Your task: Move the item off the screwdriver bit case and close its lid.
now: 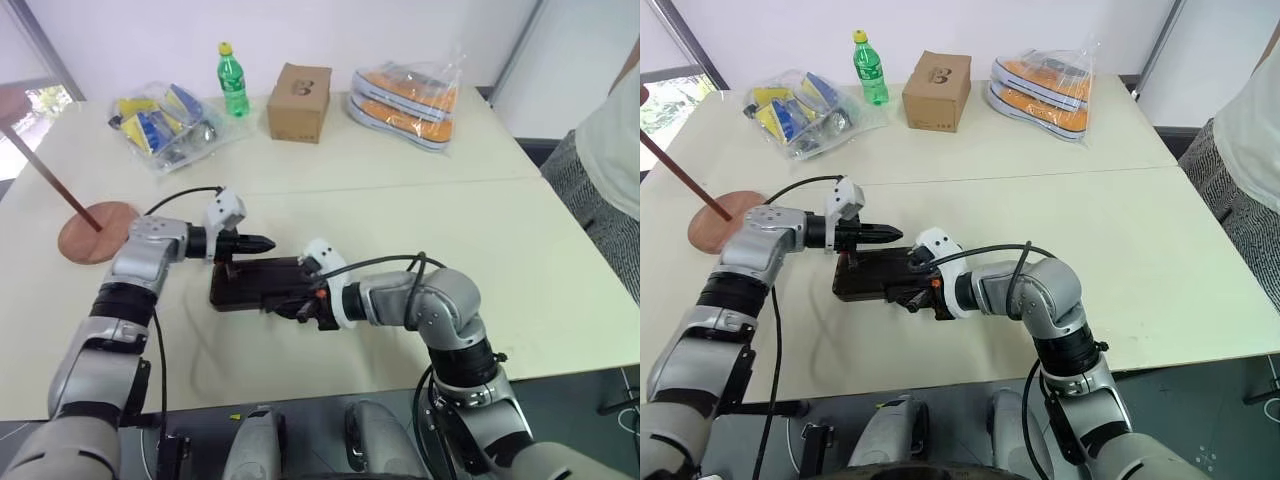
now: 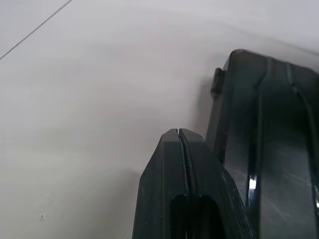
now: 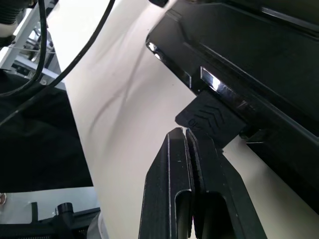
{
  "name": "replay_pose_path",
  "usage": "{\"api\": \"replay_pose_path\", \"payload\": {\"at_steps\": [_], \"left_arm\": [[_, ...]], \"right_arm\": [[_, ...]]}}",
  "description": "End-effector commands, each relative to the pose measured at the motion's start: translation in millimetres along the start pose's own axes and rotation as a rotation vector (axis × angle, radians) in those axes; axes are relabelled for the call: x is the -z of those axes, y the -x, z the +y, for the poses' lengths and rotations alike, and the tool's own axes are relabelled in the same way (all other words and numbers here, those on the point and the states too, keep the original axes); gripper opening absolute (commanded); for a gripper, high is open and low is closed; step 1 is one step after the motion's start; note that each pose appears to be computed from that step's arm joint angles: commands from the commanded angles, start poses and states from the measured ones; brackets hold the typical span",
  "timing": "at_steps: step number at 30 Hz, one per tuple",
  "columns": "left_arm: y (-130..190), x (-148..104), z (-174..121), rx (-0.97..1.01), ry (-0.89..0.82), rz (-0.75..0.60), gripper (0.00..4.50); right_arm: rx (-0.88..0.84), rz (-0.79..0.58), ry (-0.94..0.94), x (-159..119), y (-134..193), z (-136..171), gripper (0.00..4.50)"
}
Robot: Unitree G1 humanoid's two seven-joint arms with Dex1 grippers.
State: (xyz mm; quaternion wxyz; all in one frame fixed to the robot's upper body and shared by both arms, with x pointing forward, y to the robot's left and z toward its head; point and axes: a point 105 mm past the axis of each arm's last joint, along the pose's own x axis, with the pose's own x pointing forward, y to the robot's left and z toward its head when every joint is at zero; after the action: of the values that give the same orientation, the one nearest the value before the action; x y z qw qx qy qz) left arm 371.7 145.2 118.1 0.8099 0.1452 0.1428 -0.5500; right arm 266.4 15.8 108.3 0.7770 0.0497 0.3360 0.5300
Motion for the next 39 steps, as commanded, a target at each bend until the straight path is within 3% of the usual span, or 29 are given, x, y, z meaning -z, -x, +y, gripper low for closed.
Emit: {"api": "replay_pose_path", "payload": {"at_steps": [1, 39], "left_arm": [[-4.3, -5.2, 0.9, 0.011, -0.061, 0.014, 0.0], [-14.6, 5.0, -4.5, 0.034, -0.109, 0.059, 0.0]], "right_arm": [[0.007, -0.044, 0.009, -7.1, 0.5, 1.0, 0.06], [0.082, 0.005, 0.025, 7.8, -20.7, -7.1, 0.06]]}}
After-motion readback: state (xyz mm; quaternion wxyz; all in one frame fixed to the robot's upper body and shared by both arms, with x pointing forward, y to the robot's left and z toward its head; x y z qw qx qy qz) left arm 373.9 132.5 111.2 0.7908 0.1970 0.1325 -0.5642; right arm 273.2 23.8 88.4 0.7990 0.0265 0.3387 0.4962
